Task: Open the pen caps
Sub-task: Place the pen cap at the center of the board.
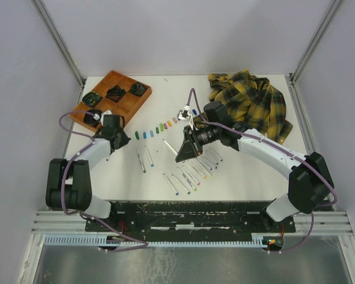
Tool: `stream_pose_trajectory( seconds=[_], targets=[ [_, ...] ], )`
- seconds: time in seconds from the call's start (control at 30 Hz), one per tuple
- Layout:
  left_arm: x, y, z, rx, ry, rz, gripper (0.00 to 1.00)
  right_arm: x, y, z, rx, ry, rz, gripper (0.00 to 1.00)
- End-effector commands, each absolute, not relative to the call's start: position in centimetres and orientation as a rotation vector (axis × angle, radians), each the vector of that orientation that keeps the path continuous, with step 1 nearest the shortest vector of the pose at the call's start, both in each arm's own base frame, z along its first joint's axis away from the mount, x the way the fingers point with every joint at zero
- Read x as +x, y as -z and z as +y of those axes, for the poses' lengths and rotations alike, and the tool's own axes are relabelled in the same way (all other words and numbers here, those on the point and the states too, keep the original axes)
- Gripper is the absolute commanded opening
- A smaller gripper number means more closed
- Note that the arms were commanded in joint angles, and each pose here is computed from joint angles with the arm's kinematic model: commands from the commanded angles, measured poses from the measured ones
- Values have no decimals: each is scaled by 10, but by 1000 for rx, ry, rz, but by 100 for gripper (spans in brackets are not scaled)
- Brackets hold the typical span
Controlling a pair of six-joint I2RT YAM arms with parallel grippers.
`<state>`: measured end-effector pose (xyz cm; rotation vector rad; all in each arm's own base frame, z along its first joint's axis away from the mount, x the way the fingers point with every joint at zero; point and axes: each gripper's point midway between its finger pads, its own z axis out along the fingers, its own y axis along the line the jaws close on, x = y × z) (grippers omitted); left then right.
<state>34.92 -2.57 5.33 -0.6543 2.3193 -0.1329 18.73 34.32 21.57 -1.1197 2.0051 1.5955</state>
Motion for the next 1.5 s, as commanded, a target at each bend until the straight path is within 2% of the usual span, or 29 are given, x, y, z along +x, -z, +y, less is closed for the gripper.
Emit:
stream_pose_trajectory(
  seconds=[0.0, 0.4, 0.47, 0.6, 0.67, 0.87, 0.97, 1.17, 1.33, 1.47],
  targets=[
    [377, -68, -4, -587, -33, 2286, 3, 196, -232, 348, -1141, -1572, 1932, 0],
    [403, -43, -20, -503, -9, 2402, 10, 196, -233, 348, -1140, -1572, 1937, 0],
    [405, -40, -20, -493, -21, 2416, 13, 196, -232, 348, -1141, -1571, 1938, 0],
    [405, -33, -21, -482, -35, 2438, 26, 197, -230, 349, -1139, -1572, 1944, 0],
    [405, -31, -21, -478, -39, 2444, 29, 197, -230, 349, -1139, -1571, 1946, 0],
    [404, -34, -22, -478, -35, 2439, 33, 197, -226, 349, -1135, -1574, 1959, 0],
    [401, -49, -26, -474, -11, 2408, 34, 198, -225, 349, -1130, -1569, 1964, 0],
    [386, -111, -34, -469, 105, 2232, 44, 202, -215, 353, -1088, -1541, 2016, 0],
    [355, -175, -39, -499, 249, 2030, 45, 206, -197, 361, -1044, -1434, 2105, 0],
    [318, -246, -41, -491, 373, 1807, 55, 210, -177, 371, -973, -1309, 2223, 0]
  ],
)
